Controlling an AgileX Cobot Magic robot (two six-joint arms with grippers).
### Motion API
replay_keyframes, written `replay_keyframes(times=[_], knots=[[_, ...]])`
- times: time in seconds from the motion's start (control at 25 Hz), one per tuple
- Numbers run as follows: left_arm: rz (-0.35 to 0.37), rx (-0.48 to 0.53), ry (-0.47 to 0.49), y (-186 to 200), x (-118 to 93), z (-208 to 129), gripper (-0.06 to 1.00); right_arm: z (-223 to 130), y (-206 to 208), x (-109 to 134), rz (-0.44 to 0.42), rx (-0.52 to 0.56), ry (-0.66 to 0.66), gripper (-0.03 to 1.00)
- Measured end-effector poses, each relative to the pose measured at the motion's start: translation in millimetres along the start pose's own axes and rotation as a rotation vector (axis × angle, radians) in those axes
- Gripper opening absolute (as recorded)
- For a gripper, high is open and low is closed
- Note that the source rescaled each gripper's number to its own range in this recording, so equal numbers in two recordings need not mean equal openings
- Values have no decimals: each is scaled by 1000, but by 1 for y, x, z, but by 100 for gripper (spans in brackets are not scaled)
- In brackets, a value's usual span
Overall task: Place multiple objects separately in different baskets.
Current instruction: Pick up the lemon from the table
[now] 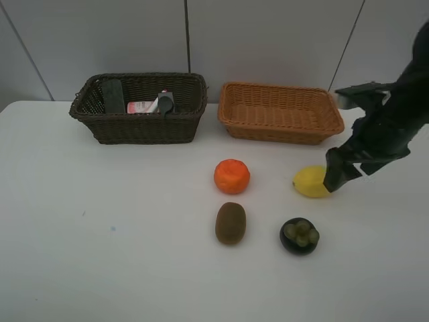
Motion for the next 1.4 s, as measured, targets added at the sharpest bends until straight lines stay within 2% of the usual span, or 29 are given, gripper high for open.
replay_keyframes(times=[0.2, 0.36, 1.2, 1.4], knots=[[0, 0, 0, 0, 0, 0, 92, 12, -13, 15, -61, -13, 269, 100], [0, 0, 0, 0, 0, 0, 92, 19, -18, 16, -82, -37, 372, 100], [0, 0, 0, 0, 0, 0, 92, 35, -78, 10, -111, -14, 505, 100], [0, 0, 0, 0, 0, 0, 92, 42, -80, 10, -128, -68, 523, 100]])
Point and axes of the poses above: a point on each arm's last joint axis where the gripper is mounted, y pointing back along that axis away from the gripper, x along the wrist's bending axis when the last joint is at zero, z = x × y, the point moved 3 cm from there along -y, pointing out along that axis toward the gripper, and after that the axes turned 5 degrees about -y, right-handed, at the moved point
